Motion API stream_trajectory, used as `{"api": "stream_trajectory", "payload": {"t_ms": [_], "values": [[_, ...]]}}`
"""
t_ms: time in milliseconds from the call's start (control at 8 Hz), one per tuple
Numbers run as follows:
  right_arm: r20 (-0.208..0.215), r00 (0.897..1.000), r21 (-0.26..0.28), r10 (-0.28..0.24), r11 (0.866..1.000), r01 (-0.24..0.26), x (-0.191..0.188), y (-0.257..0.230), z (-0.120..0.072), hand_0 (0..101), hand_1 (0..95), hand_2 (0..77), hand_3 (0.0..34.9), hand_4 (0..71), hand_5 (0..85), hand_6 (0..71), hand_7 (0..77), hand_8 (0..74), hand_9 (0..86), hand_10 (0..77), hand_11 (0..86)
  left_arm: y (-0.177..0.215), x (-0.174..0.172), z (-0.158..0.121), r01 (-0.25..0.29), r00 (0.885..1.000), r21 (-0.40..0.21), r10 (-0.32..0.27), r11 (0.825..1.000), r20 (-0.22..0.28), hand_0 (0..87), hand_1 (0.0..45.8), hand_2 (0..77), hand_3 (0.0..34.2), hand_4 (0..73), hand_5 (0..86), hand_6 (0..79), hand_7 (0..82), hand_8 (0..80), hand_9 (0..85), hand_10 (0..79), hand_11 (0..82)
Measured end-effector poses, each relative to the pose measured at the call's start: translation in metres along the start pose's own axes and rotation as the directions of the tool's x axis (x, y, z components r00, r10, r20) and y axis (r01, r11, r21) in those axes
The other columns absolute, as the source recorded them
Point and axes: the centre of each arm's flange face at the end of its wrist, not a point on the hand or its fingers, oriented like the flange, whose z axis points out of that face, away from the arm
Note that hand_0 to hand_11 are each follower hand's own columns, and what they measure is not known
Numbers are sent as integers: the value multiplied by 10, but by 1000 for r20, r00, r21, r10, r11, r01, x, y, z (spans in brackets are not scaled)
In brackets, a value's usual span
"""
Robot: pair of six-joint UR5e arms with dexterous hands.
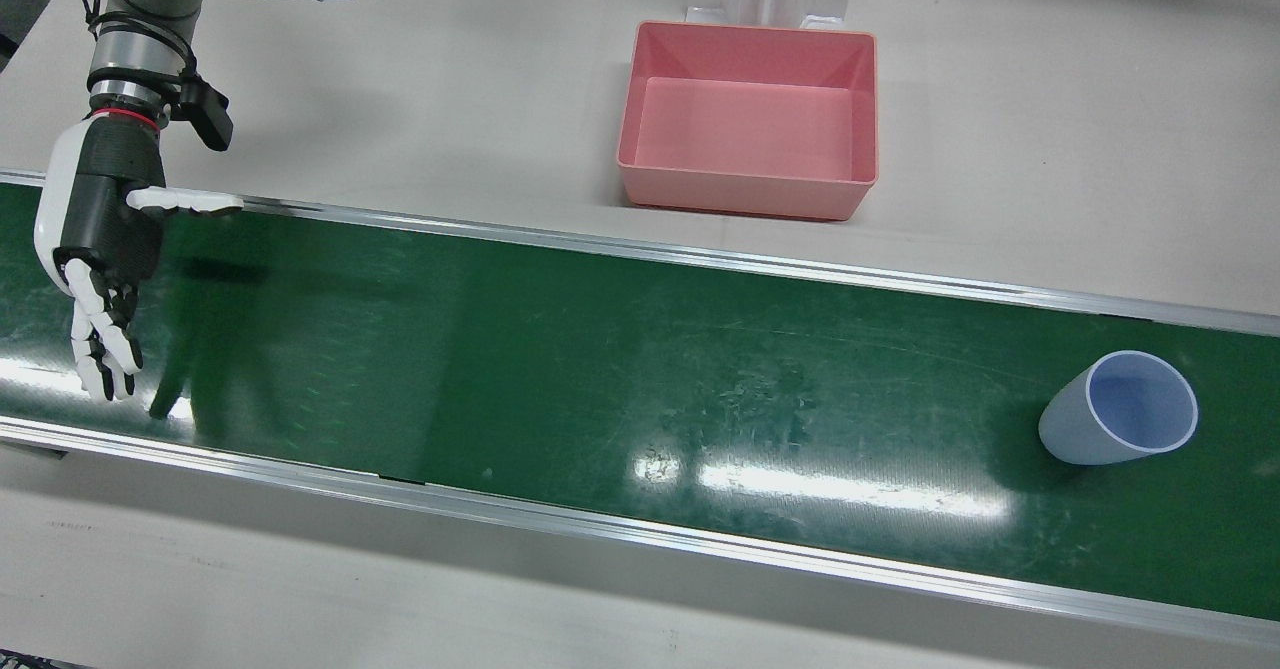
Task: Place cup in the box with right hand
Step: 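Hold the open right hand in place as the blue cup approaches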
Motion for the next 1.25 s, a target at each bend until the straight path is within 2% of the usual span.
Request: {"api": "stream_trajectory", "payload": {"t_ms": [375,625,875,1250], "values": [[-8,1000,1,-8,1000,8,4,0,-1,501,175,49,8,0,65,44,175,98,131,5,5,0,0,0,0,1000,0,0,1000,0,0,5,11,0,11,5,5,5,0,0,0,0],[-8,999,-6,-32,999,32,7,2,1,492,175,49,6,0,65,54,185,98,131,5,5,0,0,0,0,1000,0,0,1000,0,0,5,11,0,11,0,5,5,0,0,0,0],[-8,999,-8,-45,999,45,8,2,2,483,142,49,8,0,65,49,169,98,131,5,5,0,0,0,0,1000,0,0,1000,0,0,5,11,0,11,0,5,5,0,0,0,0],[-10,998,-24,-68,997,68,13,9,7,482,158,49,5,0,65,49,164,98,131,5,11,0,0,0,0,1000,1,0,1000,0,0,5,11,0,11,0,5,5,0,0,0,0]]}}
